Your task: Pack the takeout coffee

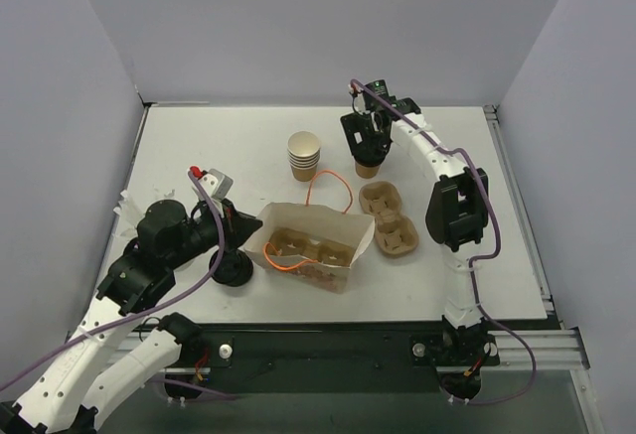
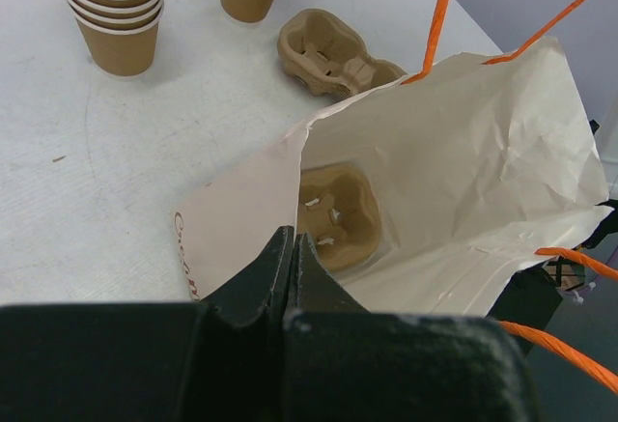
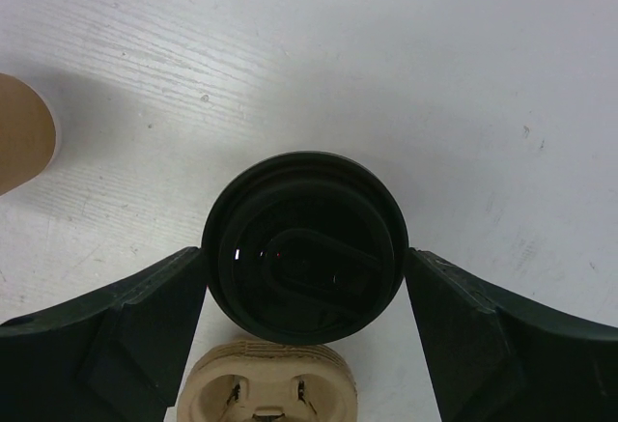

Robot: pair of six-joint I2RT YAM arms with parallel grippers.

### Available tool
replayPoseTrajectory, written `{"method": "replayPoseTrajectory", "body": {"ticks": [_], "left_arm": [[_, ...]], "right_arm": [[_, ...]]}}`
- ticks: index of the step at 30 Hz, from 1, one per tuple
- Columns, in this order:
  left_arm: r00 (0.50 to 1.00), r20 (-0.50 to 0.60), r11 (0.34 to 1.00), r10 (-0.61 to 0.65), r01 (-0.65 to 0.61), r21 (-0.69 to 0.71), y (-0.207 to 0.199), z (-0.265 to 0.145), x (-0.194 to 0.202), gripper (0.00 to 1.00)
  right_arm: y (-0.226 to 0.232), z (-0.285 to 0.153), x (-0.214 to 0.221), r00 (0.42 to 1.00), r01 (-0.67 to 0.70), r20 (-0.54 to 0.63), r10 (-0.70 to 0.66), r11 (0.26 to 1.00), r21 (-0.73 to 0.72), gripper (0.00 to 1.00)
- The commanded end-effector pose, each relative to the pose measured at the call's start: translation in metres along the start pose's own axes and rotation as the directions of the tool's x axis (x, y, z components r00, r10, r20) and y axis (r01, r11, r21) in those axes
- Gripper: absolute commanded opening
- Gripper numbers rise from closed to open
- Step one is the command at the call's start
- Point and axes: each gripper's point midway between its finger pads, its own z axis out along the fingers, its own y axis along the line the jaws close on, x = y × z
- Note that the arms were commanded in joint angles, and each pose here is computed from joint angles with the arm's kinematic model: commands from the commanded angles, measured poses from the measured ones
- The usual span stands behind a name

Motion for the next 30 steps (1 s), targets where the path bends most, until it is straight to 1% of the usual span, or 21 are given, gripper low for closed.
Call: {"method": "replayPoseTrajectory", "body": {"ticks": [1,3,8,11,18,23,30], "left_arm": [[0.999,0.045,0.999,0.020,-0.021,0.027,-0.010,-0.006,-0.017,0.00],[0.999,0.047,0.999,0.018,-0.020,0.026,-0.010,-0.007,-0.017,0.00],[0.999,0.046,1.000,0.015,-0.016,0.023,-0.010,-0.007,-0.019,0.00],[0.999,0.046,1.000,0.015,-0.016,0.022,-0.010,-0.008,-0.020,0.00],[0.999,0.048,1.000,0.017,-0.018,0.011,-0.009,-0.010,-0.023,0.00],[0.997,0.076,1.000,0.023,-0.024,0.008,-0.010,-0.007,-0.032,0.00],[0.995,0.105,1.000,0.004,-0.002,-0.021,-0.002,0.003,-0.037,0.00]], "right_arm": [[0.000,-0.001,0.000,1.000,0.014,-0.009,-0.014,1.000,0.013,0.83],[-0.002,0.001,0.003,1.000,0.014,-0.017,-0.014,1.000,0.016,0.81],[-0.002,0.006,0.013,0.999,0.014,-0.048,-0.013,1.000,0.020,0.80],[-0.002,0.008,0.018,0.998,0.015,-0.061,-0.013,1.000,0.027,0.78],[-0.006,0.007,0.015,0.998,0.012,-0.054,-0.009,0.999,0.049,0.63],[-0.013,-0.015,0.001,1.000,0.011,-0.002,-0.011,0.998,0.057,0.57],[-0.023,-0.063,-0.028,0.994,0.025,0.106,-0.032,0.997,0.067,0.54]]}}
